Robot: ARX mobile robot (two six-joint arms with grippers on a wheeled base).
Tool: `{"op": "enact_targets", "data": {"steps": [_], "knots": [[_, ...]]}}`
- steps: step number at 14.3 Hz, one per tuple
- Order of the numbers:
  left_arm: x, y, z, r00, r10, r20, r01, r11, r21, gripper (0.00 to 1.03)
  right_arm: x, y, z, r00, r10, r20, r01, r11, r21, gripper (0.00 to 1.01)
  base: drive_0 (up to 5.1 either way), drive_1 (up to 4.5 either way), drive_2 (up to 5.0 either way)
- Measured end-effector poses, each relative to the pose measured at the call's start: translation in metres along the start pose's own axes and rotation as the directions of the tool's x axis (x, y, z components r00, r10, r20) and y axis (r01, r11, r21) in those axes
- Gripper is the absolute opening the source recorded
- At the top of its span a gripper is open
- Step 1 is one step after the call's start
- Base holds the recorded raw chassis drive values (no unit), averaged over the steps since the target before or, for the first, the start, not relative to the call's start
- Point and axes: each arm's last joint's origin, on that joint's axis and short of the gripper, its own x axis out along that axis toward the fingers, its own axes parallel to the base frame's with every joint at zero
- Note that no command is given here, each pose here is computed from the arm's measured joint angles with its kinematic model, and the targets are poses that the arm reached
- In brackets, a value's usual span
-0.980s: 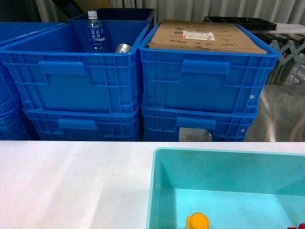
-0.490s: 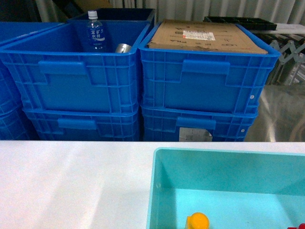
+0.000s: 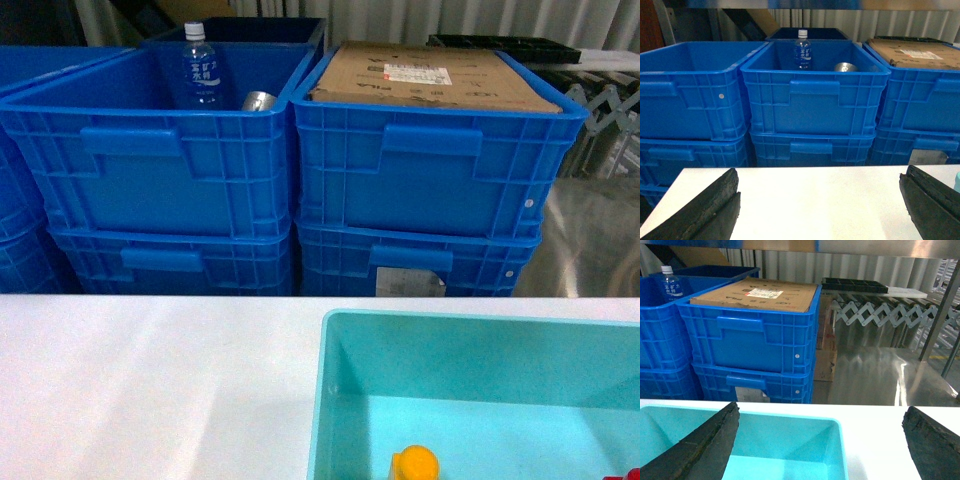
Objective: Pick red block from blue box to shelf
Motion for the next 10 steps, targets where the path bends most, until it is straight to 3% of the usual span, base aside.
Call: {"op": "enact_targets", "data": {"steps": [4, 6, 8, 9, 10], "knots": [[0.000, 0.000, 0.000, 1.000, 0.000, 0.000, 0.000, 1.0000, 0.000, 0.98, 0.000, 0.000, 0.000, 1.000, 0.000, 0.000, 0.000, 1.0000, 0.000, 0.98, 0.0, 0.00, 0.0], [0.000, 0.000, 0.000, 1.000, 0.000, 0.000, 0.000, 1.0000, 0.000, 0.98, 0.008, 0.001, 0.003, 0.999, 0.044, -0.021, -0.044, 0.9983, 0.039, 0.98, 0.0, 0.00, 0.0], [0.000, 0.000, 0.000, 1.000, 0.000, 0.000, 0.000, 1.0000, 0.000, 0.98, 0.035, 0.008, 0.028, 0.984, 0.144, -0.107, -0.129, 0.9818, 0.140, 0.98, 0.0, 0.00, 0.0], [0.000, 0.000, 0.000, 1.000, 0.000, 0.000, 0.000, 1.0000, 0.000, 0.98, 0.051, 0.014, 0.041, 0.972, 0.183, -0.148, -0.157, 0.9725, 0.173, 0.98, 0.0, 0.00, 0.0], [0.000, 0.000, 0.000, 1.000, 0.000, 0.000, 0.000, 1.0000, 0.000, 0.98, 0.066, 0.024, 0.044, 0.950, 0.229, -0.212, -0.186, 0.9605, 0.207, 0.98, 0.0, 0.00, 0.0]]}}
